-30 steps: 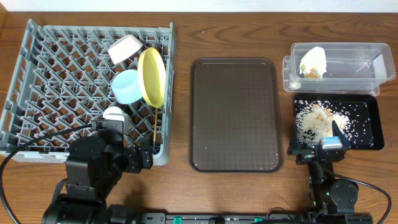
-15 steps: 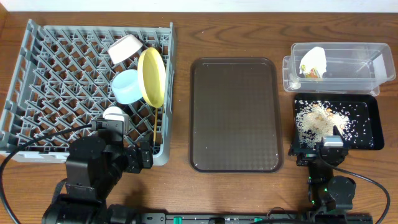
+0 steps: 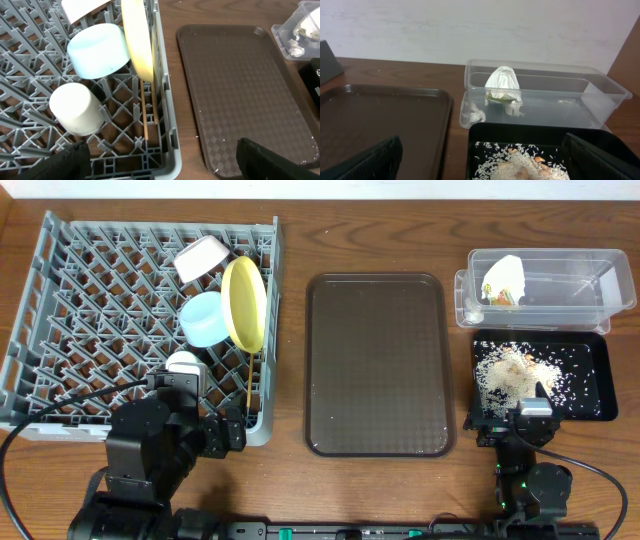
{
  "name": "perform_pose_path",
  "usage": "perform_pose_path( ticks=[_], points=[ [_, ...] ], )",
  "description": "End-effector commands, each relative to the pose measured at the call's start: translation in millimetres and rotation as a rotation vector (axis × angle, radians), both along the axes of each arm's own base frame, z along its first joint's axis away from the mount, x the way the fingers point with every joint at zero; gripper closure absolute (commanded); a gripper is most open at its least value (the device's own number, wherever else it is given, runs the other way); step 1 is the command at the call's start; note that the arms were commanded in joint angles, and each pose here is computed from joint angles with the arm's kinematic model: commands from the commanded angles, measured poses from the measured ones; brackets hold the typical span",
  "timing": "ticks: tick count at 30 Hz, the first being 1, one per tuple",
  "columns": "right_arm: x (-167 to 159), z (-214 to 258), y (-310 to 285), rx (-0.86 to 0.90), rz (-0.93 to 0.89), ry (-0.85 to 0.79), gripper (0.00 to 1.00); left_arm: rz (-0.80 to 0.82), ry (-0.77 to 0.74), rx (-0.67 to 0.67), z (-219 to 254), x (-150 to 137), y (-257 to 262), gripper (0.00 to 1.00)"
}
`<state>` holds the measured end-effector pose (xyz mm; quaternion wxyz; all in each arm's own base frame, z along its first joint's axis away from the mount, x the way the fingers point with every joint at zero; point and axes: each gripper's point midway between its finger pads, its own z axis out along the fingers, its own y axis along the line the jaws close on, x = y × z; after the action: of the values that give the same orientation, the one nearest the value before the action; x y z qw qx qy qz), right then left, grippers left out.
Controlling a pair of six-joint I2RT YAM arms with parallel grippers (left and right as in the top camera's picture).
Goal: Sort waste into correct bins and load items into the dishwasher rack
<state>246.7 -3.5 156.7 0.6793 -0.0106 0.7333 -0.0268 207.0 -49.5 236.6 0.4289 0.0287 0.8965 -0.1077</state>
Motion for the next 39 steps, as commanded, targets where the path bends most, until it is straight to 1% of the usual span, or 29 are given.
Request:
perform_pose_path(
  ticks=[1,6,8,10,14,18,23,27,30,32,36,38,39],
  points=[
    [0,-1,-2,0.016,-0.013,0.002,0.01,0.004,-0.002,0.015,-1,0,2,0.06],
    [0,-1,-2,0.016,-0.013,0.002,0.01,0.004,-0.002,0.015,-1,0,2,0.06],
    [0,-1,-2,0.016,-0.013,0.002,0.01,0.007,0.023,0.033,-7,-4,5,0.06],
    [0,-1,-2,0.016,-0.013,0.002,0.01,0.017,0.009,0.045,-8,-2,7,0.06],
    [0,-1,-2,0.016,-0.013,0.002,0.01,0.048,-0.122,0.052,-10,10,16,0.06],
    [0,-1,-2,0.016,-0.013,0.002,0.01,0.075,-0.241,0.030,-34,16,20,0.06],
    [0,-1,-2,0.016,-0.013,0.002,0.01,0.084,-0.444,0.007,-55,24,20,0.06],
    [0,-1,-2,0.016,-0.013,0.002,0.01,0.102,-0.577,-0.005,-58,31,23,0.06],
    [0,-1,-2,0.016,-0.013,0.002,0.01,0.146,-0.656,0.001,-58,37,31,0.06],
    [0,-1,-2,0.016,-0.013,0.002,0.01,0.174,-0.671,0.008,-61,39,35,0.05],
    [0,-1,-2,0.016,-0.013,0.002,0.01,0.206,-0.589,0.032,-81,39,42,0.06],
    [0,-1,-2,0.016,-0.013,0.002,0.01,0.224,-0.514,-0.009,-98,37,42,0.05],
    [0,-1,-2,0.016,-0.013,0.002,0.01,0.235,-0.502,-0.031,-100,37,42,0.06]
  ],
)
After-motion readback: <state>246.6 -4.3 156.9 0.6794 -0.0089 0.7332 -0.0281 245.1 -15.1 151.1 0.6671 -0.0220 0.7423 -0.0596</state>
